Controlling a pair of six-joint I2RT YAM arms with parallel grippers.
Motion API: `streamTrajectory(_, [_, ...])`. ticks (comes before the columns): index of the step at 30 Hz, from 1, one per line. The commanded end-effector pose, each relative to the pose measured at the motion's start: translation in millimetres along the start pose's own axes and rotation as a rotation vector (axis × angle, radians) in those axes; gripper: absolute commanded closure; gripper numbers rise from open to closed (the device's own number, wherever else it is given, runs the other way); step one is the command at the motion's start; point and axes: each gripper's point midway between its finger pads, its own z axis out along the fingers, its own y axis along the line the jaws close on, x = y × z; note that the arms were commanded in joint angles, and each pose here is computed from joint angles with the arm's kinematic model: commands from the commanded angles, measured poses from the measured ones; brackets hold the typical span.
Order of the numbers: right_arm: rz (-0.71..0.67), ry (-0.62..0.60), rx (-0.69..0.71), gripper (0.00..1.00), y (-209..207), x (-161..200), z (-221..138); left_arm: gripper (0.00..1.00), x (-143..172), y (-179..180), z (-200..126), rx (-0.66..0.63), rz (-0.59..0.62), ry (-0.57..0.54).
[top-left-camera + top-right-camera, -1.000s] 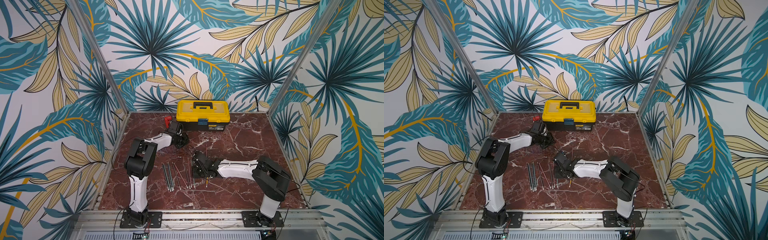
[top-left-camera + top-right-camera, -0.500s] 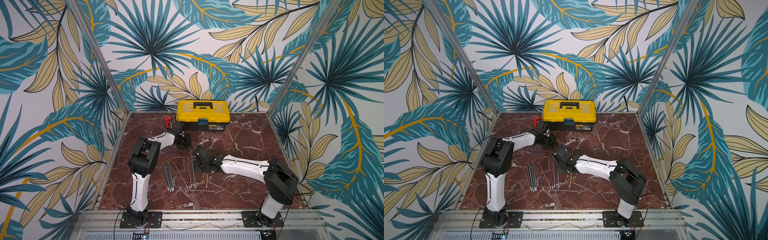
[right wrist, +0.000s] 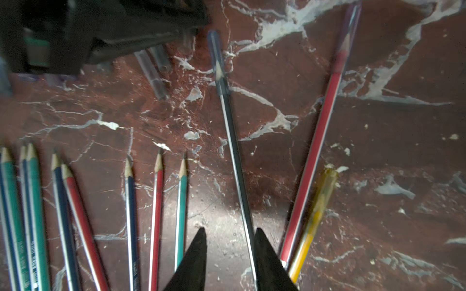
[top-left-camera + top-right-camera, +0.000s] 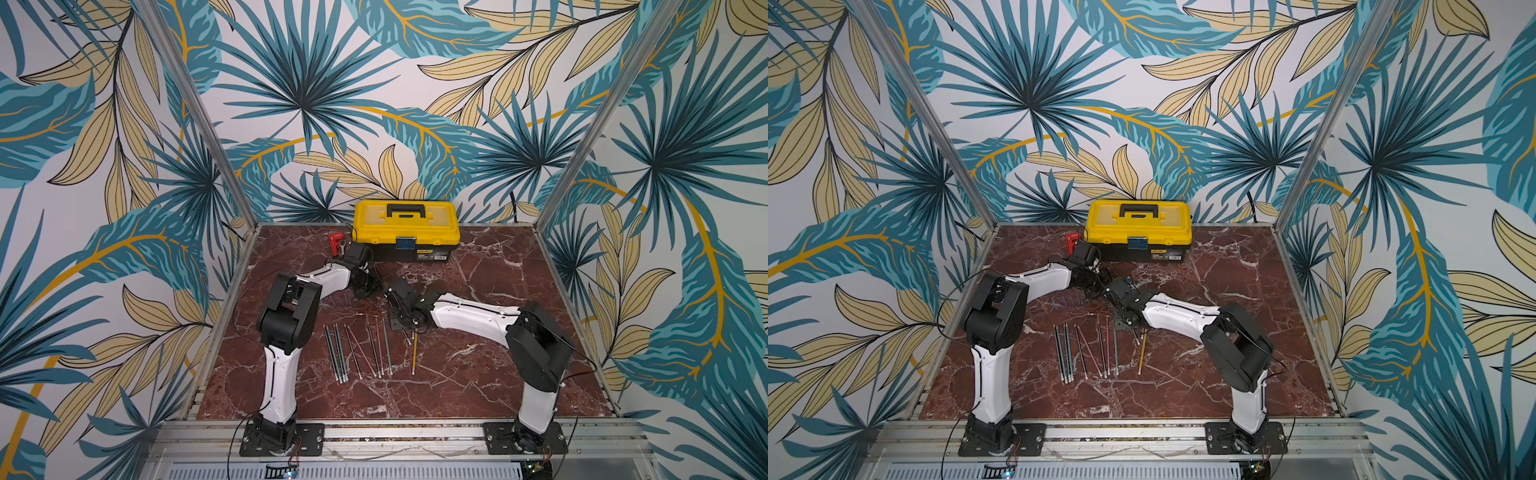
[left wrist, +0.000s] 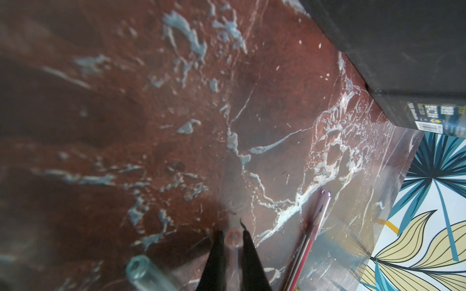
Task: Remove the protective cover of the pencils
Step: Place the protective sleeve at the center of the board.
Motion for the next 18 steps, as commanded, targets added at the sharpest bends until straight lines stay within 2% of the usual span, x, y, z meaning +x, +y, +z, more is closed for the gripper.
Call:
streamTrajectory(1, [-0.030,0.054,0.032,0.67,-5.2,6.3,10.5,0.86,4.2,11.0,0.5,-0.059,-0.015,0.008])
streamTrajectory(7, [-0.039,0.078,0.052,0.66,-5.0,8.8,21.5,0.85,3.8,11.0,-2.4,-0.065,-0.014,0.005])
streamTrajectory(18, [-0.014,0.123,0.090,0.66,-22.4,12.5,40.7,0.77,1.1,8.4,-14.5,-0.080,0.009,-0.011])
